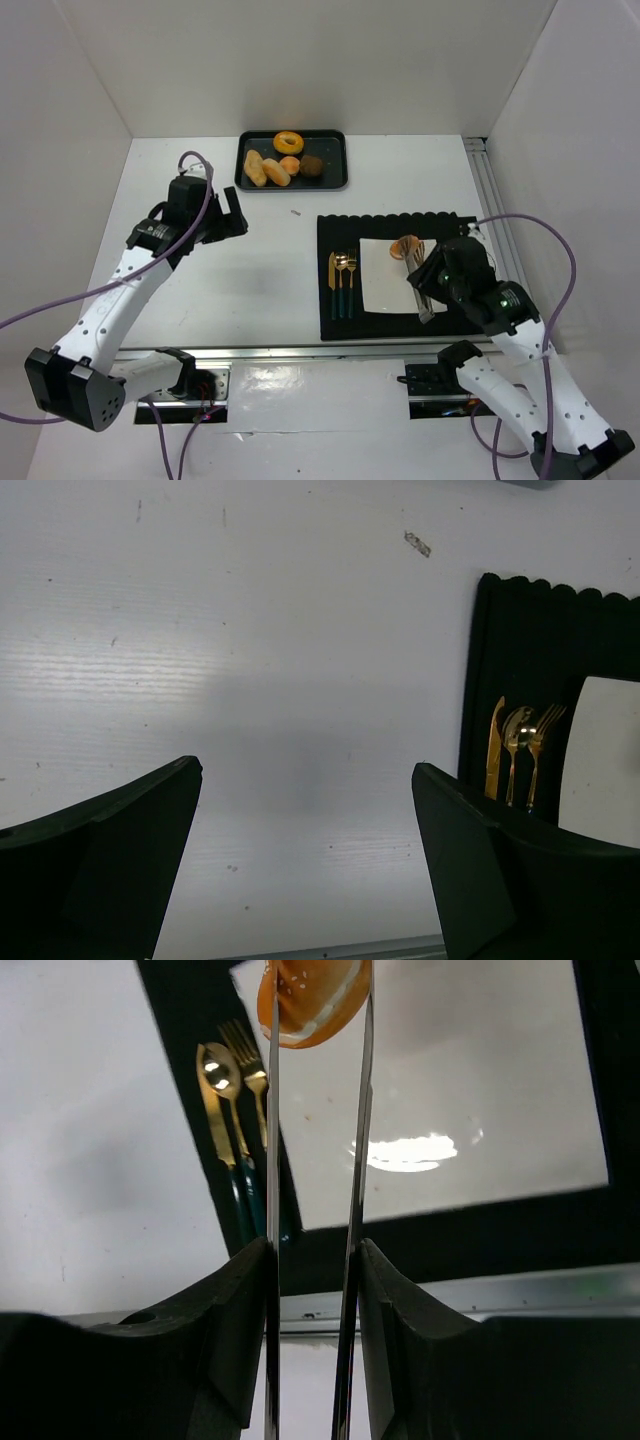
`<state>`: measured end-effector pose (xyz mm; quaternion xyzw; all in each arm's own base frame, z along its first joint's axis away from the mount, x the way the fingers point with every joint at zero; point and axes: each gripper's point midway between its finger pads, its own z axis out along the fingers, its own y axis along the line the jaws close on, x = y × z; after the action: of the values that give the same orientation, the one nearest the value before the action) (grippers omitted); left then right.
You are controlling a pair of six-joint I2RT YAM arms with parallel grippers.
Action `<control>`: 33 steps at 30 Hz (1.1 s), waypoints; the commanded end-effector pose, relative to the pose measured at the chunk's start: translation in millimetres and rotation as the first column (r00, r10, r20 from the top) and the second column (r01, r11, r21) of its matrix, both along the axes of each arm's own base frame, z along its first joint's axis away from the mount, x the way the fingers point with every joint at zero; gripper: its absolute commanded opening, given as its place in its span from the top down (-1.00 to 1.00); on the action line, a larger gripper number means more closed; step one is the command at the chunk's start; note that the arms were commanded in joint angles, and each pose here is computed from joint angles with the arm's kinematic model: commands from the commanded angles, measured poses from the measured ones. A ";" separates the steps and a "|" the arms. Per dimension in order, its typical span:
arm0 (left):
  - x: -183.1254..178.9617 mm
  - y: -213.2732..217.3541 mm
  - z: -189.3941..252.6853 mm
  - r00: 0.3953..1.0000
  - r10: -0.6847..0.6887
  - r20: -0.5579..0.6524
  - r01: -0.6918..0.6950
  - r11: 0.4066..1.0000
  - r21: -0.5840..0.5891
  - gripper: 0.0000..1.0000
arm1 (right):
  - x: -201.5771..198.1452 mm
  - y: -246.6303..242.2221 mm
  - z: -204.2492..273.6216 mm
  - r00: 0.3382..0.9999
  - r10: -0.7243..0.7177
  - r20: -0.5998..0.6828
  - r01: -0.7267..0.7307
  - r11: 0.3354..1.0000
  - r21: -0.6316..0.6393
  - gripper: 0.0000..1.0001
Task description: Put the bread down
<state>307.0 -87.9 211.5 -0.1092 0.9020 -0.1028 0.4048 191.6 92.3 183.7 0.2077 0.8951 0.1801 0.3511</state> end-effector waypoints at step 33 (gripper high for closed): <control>8.6 -13.7 15.6 0.999 -0.043 0.022 0.044 0.999 -0.027 -1.00 | 40.8 -21.4 38.0 0.985 -0.120 0.127 0.136 0.983 -0.121 -0.26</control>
<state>306.7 -102.7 205.5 -0.0934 0.9100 -0.1273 0.3835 201.9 67.0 189.4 0.2580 0.8846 0.1120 0.3720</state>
